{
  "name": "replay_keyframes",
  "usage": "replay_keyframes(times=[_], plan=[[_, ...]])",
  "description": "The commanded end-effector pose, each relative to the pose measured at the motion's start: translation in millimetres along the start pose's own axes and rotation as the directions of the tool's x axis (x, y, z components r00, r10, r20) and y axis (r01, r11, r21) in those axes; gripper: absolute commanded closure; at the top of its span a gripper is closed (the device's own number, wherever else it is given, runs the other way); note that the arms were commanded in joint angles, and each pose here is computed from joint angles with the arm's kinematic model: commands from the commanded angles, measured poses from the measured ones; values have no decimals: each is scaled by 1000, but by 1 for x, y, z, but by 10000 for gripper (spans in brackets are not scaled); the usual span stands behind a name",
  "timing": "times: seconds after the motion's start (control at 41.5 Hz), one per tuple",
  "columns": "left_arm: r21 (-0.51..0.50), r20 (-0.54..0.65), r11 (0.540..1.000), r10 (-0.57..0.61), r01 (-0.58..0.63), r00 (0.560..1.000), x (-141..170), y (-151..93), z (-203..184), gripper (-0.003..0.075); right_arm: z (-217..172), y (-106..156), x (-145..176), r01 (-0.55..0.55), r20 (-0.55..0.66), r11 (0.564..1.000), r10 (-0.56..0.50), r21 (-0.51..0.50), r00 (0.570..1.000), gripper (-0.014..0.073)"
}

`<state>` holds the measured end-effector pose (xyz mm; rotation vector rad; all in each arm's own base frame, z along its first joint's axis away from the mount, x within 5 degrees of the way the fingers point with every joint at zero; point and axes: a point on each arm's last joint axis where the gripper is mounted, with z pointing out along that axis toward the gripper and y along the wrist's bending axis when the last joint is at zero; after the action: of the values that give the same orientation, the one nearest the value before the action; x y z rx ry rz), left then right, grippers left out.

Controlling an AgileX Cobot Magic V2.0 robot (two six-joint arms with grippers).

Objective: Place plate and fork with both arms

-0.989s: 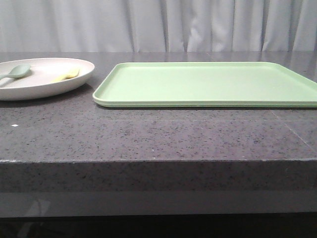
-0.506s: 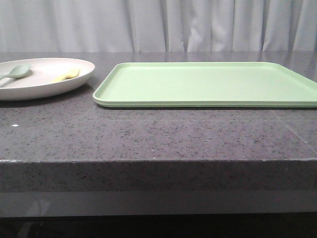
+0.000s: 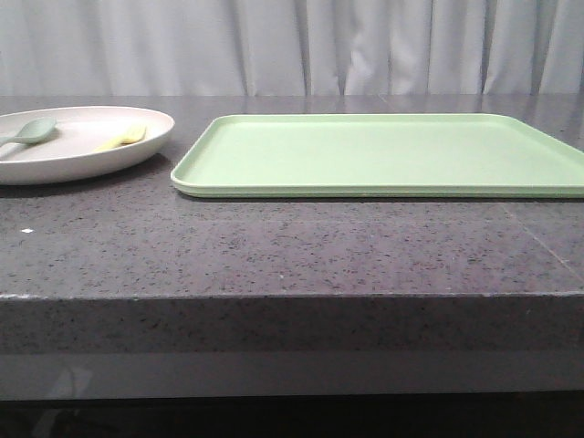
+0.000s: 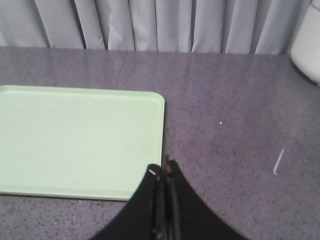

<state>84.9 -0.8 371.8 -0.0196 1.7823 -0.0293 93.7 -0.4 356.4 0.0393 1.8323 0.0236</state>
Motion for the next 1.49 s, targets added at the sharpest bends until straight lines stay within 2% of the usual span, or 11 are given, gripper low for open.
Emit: replay_keyframes(times=[0.0,0.217,0.506,0.579,0.651,0.772,0.82,0.892,1.157,1.35,1.471], plan=[[10,43,1000,-16,15,999,-10,-1,9,741,10,0,-14,20,42,1000,-20,2,999,662],[8,-7,1000,-15,15,1000,-7,-1,22,741,26,1,-10,21,-25,1000,-21,3,999,662],[8,-15,1000,-17,17,1000,-6,-1,24,740,27,1,-10,21,-24,1000,-21,3,999,661],[8,-15,1000,-17,17,1000,-6,-1,24,725,27,1,-10,21,-23,1000,-21,3,1000,631],[5,-13,1000,-10,10,1000,-7,-1,24,643,27,1,-10,21,-23,1000,-21,3,1000,489],[-10,-2,1000,21,-21,1000,-8,1,24,358,27,0,-11,24,-19,1000,-24,4,1000,180],[-15,2,999,31,-31,1000,-8,1,24,265,27,1,-11,23,-15,1000,-23,4,1000,118],[-16,8,999,32,-32,999,-9,1,24,202,27,0,-11,23,-17,1000,-23,4,1000,74],[-16,8,999,32,-32,999,-9,1,24,262,27,0,-11,23,-19,1000,-23,4,1000,74],[-4,52,1000,14,-14,999,-13,0,25,300,27,0,-11,23,-19,1000,-23,4,1000,74],[-8,-27,1000,16,-16,1000,-16,0,36,297,27,0,-11,23,-19,1000,-23,4,1000,74]])
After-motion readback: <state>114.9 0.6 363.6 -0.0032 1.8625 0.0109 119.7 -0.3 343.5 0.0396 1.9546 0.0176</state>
